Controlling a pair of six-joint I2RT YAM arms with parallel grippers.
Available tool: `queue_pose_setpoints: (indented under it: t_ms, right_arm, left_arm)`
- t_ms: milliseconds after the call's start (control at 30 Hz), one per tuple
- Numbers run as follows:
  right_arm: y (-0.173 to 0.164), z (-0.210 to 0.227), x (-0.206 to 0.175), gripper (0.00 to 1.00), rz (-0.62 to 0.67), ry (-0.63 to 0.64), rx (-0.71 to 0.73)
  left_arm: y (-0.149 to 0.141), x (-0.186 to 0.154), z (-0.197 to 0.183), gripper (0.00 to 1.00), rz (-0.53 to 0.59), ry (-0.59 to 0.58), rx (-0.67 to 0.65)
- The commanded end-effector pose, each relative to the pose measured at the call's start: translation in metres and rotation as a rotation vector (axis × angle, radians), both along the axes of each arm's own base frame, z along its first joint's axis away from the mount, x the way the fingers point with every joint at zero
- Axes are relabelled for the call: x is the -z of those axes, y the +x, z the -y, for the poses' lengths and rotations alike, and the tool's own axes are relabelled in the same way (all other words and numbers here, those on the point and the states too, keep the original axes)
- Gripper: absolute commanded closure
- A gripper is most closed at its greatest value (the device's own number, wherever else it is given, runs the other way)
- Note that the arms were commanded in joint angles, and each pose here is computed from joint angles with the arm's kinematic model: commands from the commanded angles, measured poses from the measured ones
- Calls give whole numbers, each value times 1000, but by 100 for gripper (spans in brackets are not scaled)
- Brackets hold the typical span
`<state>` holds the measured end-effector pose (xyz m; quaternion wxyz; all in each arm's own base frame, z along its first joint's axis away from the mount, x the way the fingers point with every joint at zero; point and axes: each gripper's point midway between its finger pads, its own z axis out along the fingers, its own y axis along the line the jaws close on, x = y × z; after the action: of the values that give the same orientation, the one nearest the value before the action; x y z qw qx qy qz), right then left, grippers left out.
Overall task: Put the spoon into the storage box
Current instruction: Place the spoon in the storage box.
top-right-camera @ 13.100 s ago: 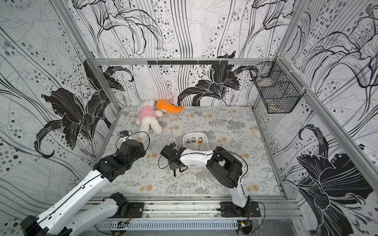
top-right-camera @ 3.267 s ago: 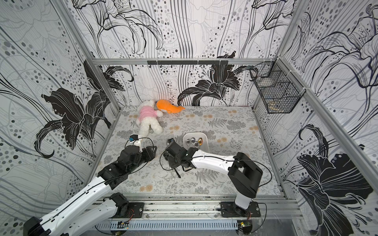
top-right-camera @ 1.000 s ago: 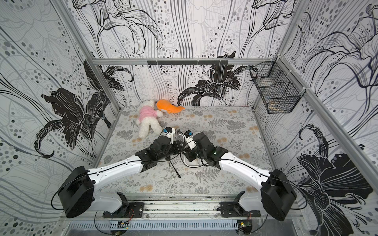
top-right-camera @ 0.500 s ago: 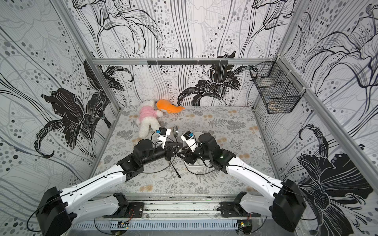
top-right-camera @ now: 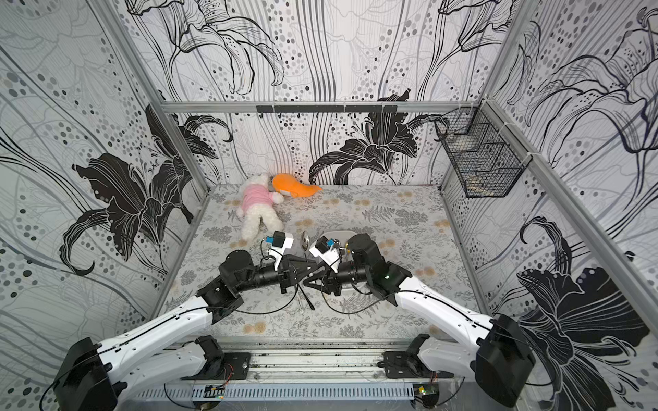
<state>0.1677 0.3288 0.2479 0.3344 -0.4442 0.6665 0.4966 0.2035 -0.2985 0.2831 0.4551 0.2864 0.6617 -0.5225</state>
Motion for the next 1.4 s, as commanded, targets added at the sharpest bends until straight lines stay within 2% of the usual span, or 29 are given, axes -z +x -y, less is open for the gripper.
queue_pose_setpoints:
  t_ms: [0, 133, 233, 300, 333, 367, 400, 467, 500, 567, 667, 767, 867, 1100, 1367]
  right_arm:
    - [-12, 2, -12, 70, 23, 49, -54]
    - [-15, 3, -14, 83, 18, 62, -58]
    - [-11, 3, -12, 98, 10, 55, -35]
    - [-5, 3, -9, 100, 3, 38, 1]
    - [-2, 3, -8, 100, 1, 27, 15]
    - [1, 4, -6, 100, -4, 16, 32]
    - [5, 4, -4, 100, -11, 2, 58]
    - [15, 7, 0, 100, -18, -26, 121]
    - [21, 8, 4, 100, -22, -47, 157]
    - [36, 13, 16, 100, -48, -102, 240]
    - [70, 27, 46, 100, -113, -222, 401]
    - [101, 49, 77, 100, -167, -401, 589]
    - [120, 74, 101, 100, -212, -581, 749]
    - [131, 102, 140, 100, -274, -858, 881]
    - [140, 116, 175, 98, -290, -1045, 935]
  left_arm:
    - [-8, -16, 2, 100, 68, -43, 54]
    - [-11, -16, 1, 100, 70, -52, 68]
    - [-11, -14, 0, 100, 60, -53, 61]
    - [-6, -13, -2, 100, 46, -54, 26]
    - [-4, -13, -3, 96, 41, -52, 9]
    - [0, -14, -5, 79, 35, -51, -17]
    - [6, -14, -10, 56, 23, -52, -67]
    - [19, -14, -22, 33, 0, -52, -179]
    - [26, -15, -31, 14, -12, -57, -250]
    - [39, -14, -52, 6, -38, -53, -399]
    - [59, 2, -91, 4, -97, 24, -646]
    - [71, 22, -131, 5, -186, 153, -879]
    - [72, 34, -156, 6, -229, 245, -1004]
    - [63, 28, -167, 7, -218, 214, -1016]
    - [65, 35, -167, 7, -221, 245, -1024]
